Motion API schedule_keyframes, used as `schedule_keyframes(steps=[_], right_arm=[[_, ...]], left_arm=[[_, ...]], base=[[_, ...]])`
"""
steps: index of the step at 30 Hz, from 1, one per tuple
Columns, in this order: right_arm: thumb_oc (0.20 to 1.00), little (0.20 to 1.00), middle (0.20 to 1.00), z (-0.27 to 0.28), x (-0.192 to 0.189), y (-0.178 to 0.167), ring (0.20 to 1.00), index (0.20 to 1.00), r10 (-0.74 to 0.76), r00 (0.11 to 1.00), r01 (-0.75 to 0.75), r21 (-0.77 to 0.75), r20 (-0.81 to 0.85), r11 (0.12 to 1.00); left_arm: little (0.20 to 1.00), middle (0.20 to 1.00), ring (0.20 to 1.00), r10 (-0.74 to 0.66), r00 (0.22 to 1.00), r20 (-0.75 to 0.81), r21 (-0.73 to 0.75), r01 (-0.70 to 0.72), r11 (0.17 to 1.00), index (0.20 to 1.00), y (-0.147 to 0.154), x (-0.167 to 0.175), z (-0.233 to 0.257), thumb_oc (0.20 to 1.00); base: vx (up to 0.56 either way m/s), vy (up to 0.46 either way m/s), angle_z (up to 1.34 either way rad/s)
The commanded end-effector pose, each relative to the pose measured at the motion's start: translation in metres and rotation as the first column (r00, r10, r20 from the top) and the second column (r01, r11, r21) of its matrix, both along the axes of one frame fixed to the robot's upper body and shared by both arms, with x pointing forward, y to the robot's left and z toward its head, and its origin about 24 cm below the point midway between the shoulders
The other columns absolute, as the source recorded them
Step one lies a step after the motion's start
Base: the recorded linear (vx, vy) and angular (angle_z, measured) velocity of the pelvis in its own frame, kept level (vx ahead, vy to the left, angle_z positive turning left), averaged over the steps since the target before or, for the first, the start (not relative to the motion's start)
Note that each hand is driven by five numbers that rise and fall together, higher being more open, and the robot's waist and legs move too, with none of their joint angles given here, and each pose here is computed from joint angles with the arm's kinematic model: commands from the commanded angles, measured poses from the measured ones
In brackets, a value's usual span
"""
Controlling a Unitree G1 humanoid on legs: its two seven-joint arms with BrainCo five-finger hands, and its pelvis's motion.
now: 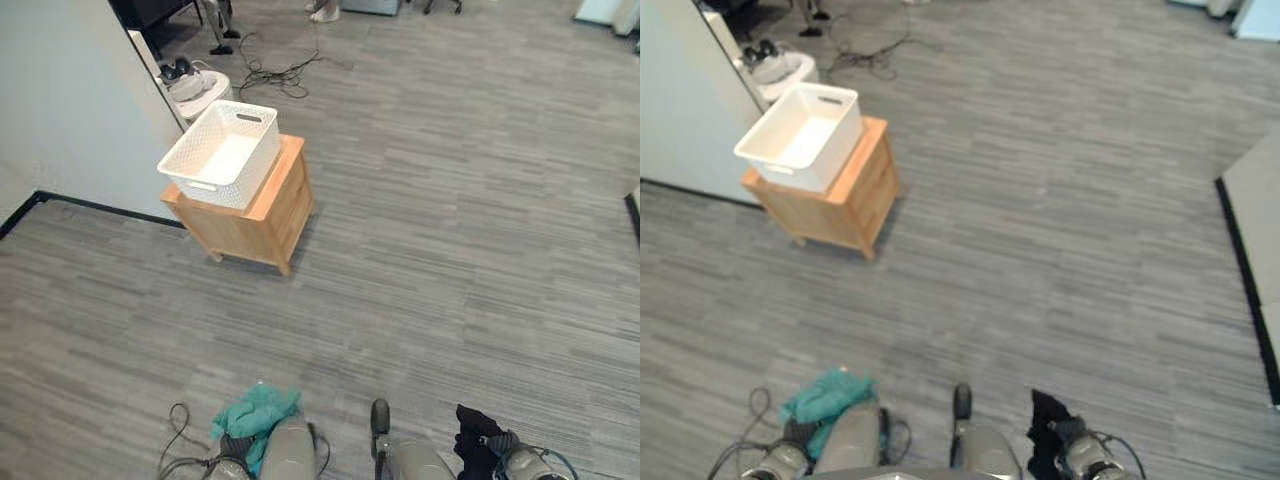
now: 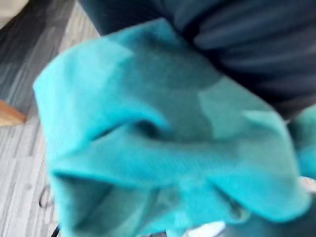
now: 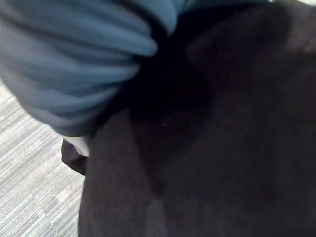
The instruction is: Tidy up the quilt and then pick up the clothes from the bed and put them into the laundry hamper.
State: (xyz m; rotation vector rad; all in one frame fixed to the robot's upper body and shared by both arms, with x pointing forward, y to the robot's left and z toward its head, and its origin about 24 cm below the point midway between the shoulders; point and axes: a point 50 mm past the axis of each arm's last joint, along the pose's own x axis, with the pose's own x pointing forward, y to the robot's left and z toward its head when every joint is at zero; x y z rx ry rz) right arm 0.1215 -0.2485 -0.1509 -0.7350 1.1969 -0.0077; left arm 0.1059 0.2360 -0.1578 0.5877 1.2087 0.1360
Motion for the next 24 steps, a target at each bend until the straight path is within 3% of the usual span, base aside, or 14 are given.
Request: schedule_keyframes(steps=[1,9,14,20,24], right_arm=[[0.200,0.200,0.200,0.000,-0.014,-0.012,0.200,0.200,-0.044,0.999,0.044,-0.027,-0.009,0.999],[0.200,0.200,0.200,-0.010,-0.032,0.007,0.200,0.200,-0.019,0.998,0.021,0.026,-0.064,0.999],[0.200,0.200,0.200,-0.003,-0.002,0.018,0.200,0.200,-0.047,0.997,0.042,0.087,0.060,0.995],[0.200,0.200,0.200,-0.001,0.000,0.009,0.200,0.200,-0.115,0.990,0.109,0.072,0.080,0.991],[0.200,0.200,0.200,-0.004,-0.010,0.007,0.200,0.200,-0.125,0.991,0.123,0.053,0.037,0.991]], left_arm=[[0.200,0.200,0.200,0.029,0.999,0.020,-0.007,-0.029,1.000,0.200,-0.005,-0.005,-0.002,0.200],[0.200,0.200,0.200,0.080,0.991,-0.104,0.018,-0.078,0.997,0.200,0.011,-0.040,-0.006,0.200],[0.200,0.200,0.200,-0.043,0.999,-0.002,0.085,0.043,0.995,0.200,0.028,0.004,0.010,0.200],[0.200,0.200,0.200,-0.138,0.982,0.129,0.118,0.123,0.985,0.200,0.025,0.051,0.025,0.200],[0.200,0.200,0.200,-0.133,0.987,0.091,0.131,0.121,0.984,0.200,0.030,0.042,0.023,0.200]], base=[[0.30,-0.016,0.74],[0.57,0.022,0.37],[0.42,-0.009,0.24],[0.41,-0.234,0.47],[0.49,-0.423,0.32]])
